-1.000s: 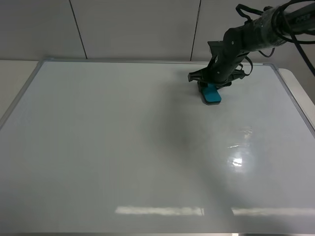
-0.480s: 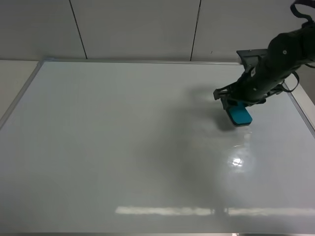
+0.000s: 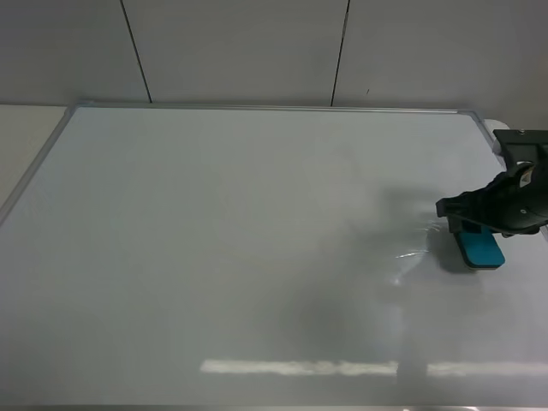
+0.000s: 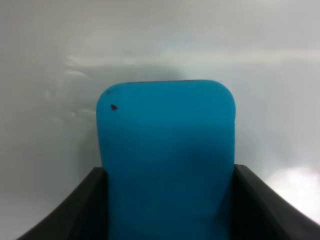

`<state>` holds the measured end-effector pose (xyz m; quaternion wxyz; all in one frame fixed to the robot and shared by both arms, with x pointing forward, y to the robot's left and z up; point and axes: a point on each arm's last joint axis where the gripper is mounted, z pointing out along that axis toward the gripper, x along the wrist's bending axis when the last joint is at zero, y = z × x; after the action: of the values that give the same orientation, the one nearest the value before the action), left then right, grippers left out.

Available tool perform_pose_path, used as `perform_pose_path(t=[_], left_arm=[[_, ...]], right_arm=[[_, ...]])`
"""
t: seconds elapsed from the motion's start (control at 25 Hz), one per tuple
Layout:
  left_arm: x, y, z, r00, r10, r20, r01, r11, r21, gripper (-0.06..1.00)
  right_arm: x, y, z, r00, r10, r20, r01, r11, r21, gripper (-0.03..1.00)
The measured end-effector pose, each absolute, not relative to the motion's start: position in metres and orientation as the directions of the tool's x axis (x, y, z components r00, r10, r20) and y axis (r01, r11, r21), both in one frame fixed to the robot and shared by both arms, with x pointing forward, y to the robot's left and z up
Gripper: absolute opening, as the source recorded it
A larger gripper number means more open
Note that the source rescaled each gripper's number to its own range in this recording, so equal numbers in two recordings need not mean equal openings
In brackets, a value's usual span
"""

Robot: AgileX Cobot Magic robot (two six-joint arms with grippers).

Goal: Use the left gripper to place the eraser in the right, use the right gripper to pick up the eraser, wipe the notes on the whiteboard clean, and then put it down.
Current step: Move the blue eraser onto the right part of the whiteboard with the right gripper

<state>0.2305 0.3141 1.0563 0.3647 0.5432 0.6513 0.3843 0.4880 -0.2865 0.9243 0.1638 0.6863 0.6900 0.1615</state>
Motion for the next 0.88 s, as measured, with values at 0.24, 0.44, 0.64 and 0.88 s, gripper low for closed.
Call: perform_pose_path(t=[0.24,0.44,0.64,0.88], left_arm=[[0.2305,0.3141,1.0563,-0.144,0.988,-0.057,0.427,0.114,0.897,1.0],[0.2305,0.3141,1.0563,-0.144,0.988,-0.057,0.427,0.114,0.897,1.0],[0.2305,0.3141,1.0563,-0.144,0.988,-0.057,0.427,0.114,0.897,1.0],[0.2305,0.3141,1.0563,-0.144,0.988,-0.057,0.427,0.114,0.897,1.0]], right_arm=[[0.4847,-0.2871,0.9211,-0.04,0.999,-0.028,0.914,0.047,0.404,0.02],[0.485,-0.2869,0.9151,-0.04,0.999,-0.026,0.924,0.047,0.379,0.02],[0.4854,-0.2869,0.9149,-0.041,0.999,-0.026,0.923,0.048,0.382,0.3],[0.4878,-0.2864,0.916,-0.042,0.999,-0.023,0.911,0.048,0.409,0.96]])
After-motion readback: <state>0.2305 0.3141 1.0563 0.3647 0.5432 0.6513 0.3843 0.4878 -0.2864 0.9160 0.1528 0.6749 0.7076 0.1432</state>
